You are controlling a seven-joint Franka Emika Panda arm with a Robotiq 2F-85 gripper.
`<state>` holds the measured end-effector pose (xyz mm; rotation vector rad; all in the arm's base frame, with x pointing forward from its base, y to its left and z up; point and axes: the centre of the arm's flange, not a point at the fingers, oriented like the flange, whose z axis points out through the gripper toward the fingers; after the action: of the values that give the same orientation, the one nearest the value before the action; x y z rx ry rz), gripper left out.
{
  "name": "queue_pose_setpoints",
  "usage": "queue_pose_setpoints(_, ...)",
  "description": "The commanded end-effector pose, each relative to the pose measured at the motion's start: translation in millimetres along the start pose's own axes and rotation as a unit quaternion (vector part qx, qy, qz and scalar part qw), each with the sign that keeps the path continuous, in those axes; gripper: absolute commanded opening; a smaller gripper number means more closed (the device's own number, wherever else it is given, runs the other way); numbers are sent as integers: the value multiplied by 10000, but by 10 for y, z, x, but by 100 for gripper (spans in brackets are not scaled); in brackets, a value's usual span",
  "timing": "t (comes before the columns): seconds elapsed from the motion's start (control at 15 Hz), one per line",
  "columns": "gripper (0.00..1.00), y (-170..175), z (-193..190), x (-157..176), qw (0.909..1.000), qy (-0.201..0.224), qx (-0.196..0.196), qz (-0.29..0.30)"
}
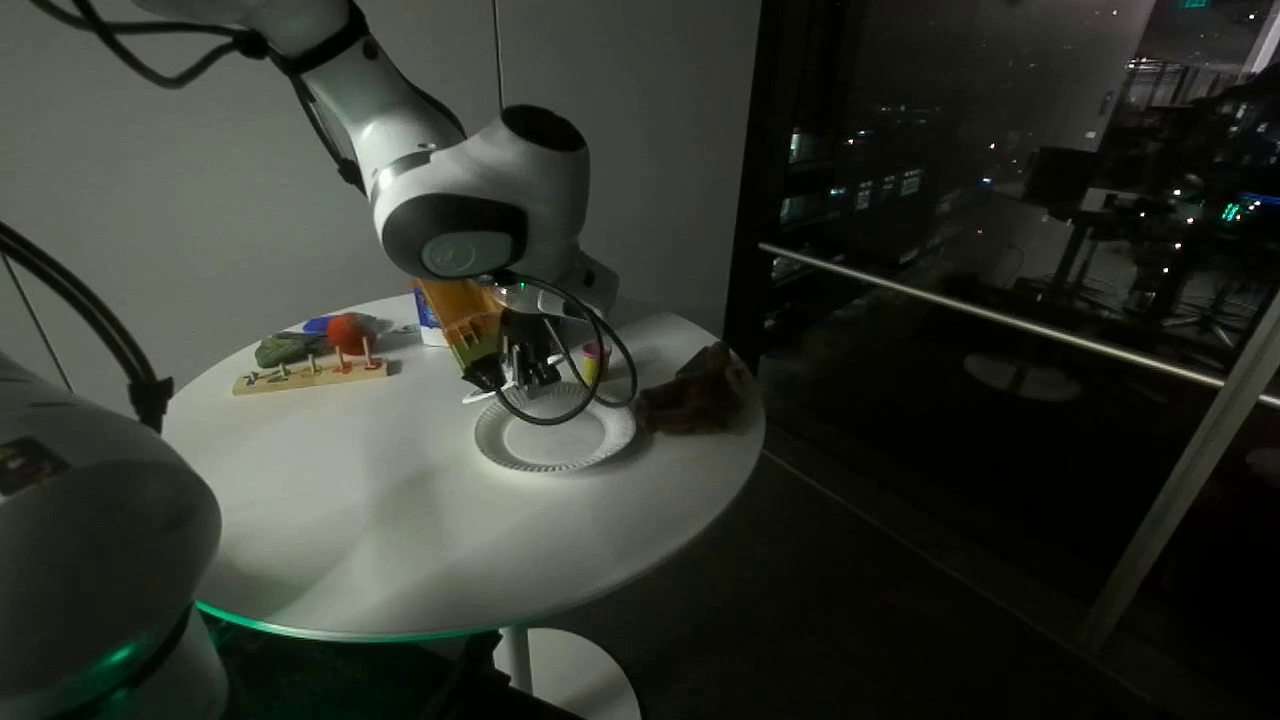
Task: Stack the small white paper plate on top of the bigger plate
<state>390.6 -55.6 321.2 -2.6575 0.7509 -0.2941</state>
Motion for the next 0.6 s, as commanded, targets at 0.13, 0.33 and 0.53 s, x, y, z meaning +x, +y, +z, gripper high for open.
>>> queue_pose_setpoints(0.13,9,51,-55,-39,9967,462,-163,641)
queue_pose_setpoints(0.33,23,85,34,-18,9951,403,-207,882)
queue_pose_setpoints(0.53,49,107,58,-21,9939,418,-286,977)
